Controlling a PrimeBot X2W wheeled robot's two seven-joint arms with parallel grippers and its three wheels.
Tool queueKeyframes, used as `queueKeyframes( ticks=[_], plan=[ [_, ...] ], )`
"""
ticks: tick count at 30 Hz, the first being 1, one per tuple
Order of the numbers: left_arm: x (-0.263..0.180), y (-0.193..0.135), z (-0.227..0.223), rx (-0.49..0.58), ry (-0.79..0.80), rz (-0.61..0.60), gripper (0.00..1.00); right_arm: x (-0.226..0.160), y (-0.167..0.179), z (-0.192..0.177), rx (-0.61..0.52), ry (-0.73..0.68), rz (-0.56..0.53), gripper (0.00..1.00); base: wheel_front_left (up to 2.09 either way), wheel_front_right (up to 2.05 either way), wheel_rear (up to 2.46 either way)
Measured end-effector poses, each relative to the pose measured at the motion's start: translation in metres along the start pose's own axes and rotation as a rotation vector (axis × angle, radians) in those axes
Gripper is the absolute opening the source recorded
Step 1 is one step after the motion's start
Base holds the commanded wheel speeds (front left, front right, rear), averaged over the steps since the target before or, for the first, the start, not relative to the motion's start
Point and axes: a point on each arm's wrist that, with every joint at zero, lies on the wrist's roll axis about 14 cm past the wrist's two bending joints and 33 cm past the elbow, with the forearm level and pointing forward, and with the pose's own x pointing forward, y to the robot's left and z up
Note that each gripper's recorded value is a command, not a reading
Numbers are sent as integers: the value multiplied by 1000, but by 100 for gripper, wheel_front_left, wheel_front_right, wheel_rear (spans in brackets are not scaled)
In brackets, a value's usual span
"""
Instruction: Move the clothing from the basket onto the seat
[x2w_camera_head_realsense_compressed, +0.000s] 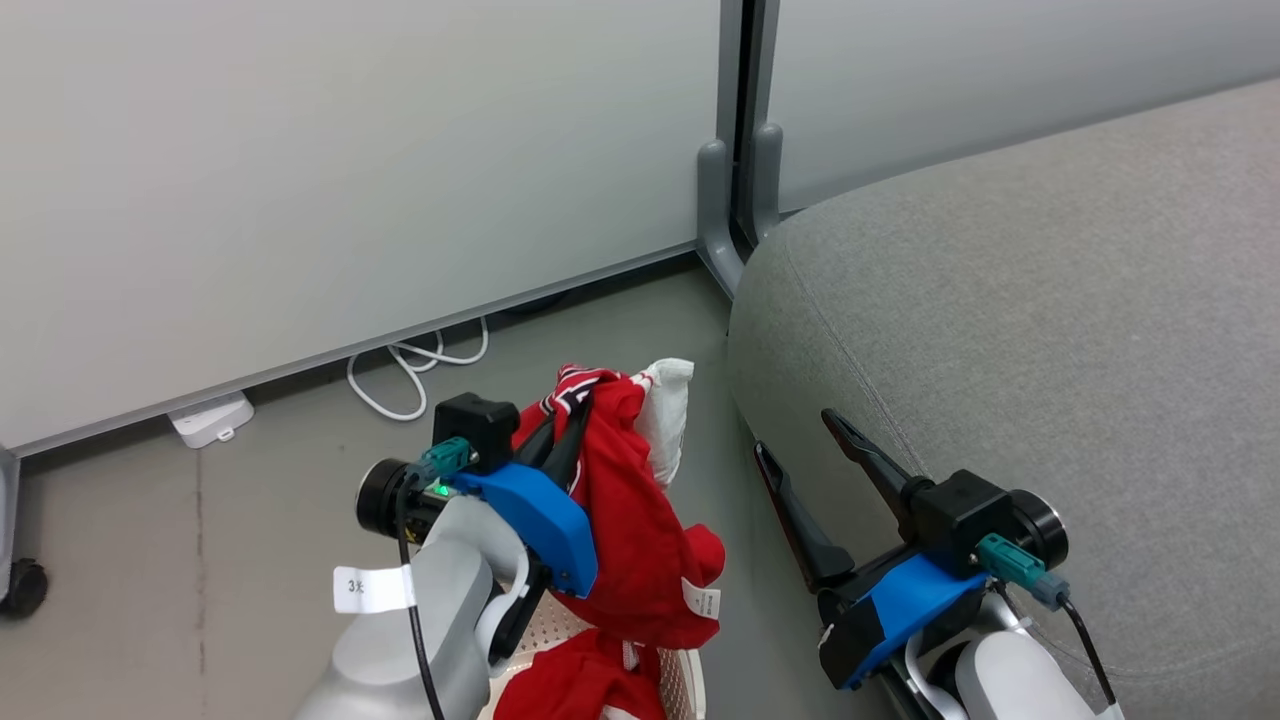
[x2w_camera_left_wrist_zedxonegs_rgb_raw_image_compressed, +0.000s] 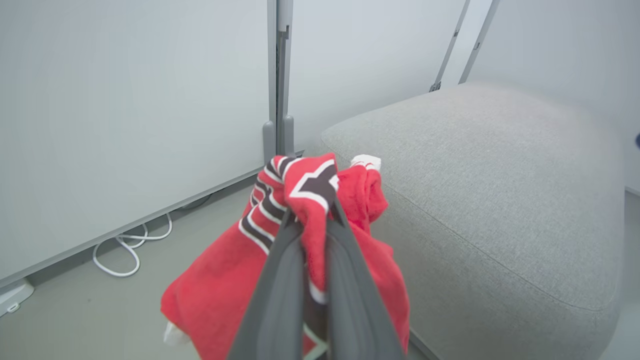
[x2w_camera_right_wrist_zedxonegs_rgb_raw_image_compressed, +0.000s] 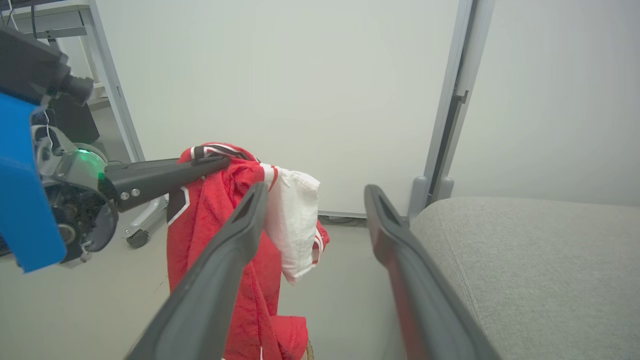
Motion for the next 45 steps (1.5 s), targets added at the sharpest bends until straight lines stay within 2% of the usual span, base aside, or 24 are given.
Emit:
queueKeyframes(
  ticks=[9, 15, 23, 27, 31, 45],
  plan=[
    [-2, -14, 65, 96, -132, -35, 0, 2, 17, 10, 4, -23, 49, 100, 0, 0, 0],
    [-7, -21, 81, 125, -168, -50, 0, 3, 26, 15, 2, -34, 73, 100, 0, 0, 0],
    [-6, -27, 80, 139, -163, -65, 0, 3, 30, 12, 9, -26, 86, 100, 0, 0, 0],
    [-4, -29, 76, 130, -154, -76, 0, 6, 38, 0, 19, 23, 113, 100, 0, 0, 0],
    [-4, -33, 74, 125, -151, -88, 0, 17, 47, -3, 15, 51, 149, 100, 0, 0, 0],
    [-7, -48, 72, 107, -146, -139, 0, 44, 70, -24, 103, 138, 239, 100, 0, 0, 0]
  ],
)
